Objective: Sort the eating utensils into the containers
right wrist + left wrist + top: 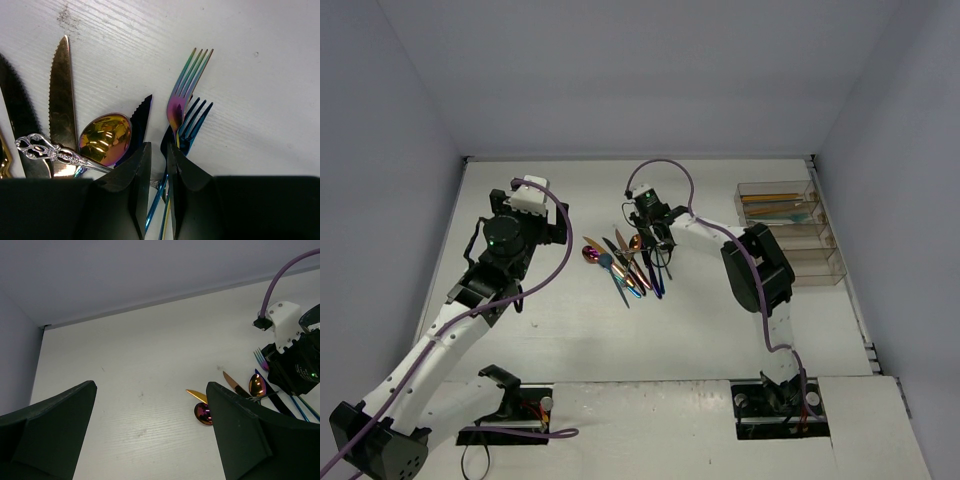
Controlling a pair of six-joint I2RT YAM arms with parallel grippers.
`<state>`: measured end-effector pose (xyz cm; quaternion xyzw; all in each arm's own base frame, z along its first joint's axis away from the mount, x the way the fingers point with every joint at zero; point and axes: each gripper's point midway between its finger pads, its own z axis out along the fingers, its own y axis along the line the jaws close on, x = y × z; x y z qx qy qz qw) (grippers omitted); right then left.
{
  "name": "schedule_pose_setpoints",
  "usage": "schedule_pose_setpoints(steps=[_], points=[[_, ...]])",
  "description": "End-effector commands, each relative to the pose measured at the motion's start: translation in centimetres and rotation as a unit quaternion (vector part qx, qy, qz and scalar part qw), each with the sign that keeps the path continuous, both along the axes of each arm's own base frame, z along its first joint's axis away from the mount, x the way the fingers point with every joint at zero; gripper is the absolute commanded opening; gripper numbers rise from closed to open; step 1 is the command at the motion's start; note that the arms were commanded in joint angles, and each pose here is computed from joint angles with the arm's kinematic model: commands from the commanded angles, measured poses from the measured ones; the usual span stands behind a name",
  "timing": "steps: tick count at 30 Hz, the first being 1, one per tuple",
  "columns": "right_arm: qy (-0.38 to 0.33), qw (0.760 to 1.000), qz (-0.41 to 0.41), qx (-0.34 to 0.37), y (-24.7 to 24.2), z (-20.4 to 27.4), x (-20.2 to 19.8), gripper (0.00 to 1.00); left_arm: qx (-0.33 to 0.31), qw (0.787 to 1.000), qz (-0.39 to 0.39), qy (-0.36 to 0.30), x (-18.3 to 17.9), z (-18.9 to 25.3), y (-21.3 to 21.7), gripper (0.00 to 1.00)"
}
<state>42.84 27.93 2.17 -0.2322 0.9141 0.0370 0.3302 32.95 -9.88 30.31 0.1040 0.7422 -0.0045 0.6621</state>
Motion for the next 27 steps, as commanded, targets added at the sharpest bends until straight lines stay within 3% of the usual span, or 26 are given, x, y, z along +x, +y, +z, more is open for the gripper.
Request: schedule_pose_setpoints(steps=[1,11,27], points=[[-0.060,0.998,-0.007,0.018,-0.1,5.4,1.6,0.17,-0.029,0.999,-0.007,-0.045,0.3,3.5,-0.6,0.90],[-0.071,0.997,-0.012,0.019,-0.7,6.7,1.3,0.17,-0.028,0.999,-0.008,-0.043,0.4,3.4,-0.7,0.90],[-0.034,0.999,-0.020,0.014,-1.5,3.1,1.9,0.17,-0.029,0.999,-0.006,-0.045,0.4,3.6,-0.6,0.90]])
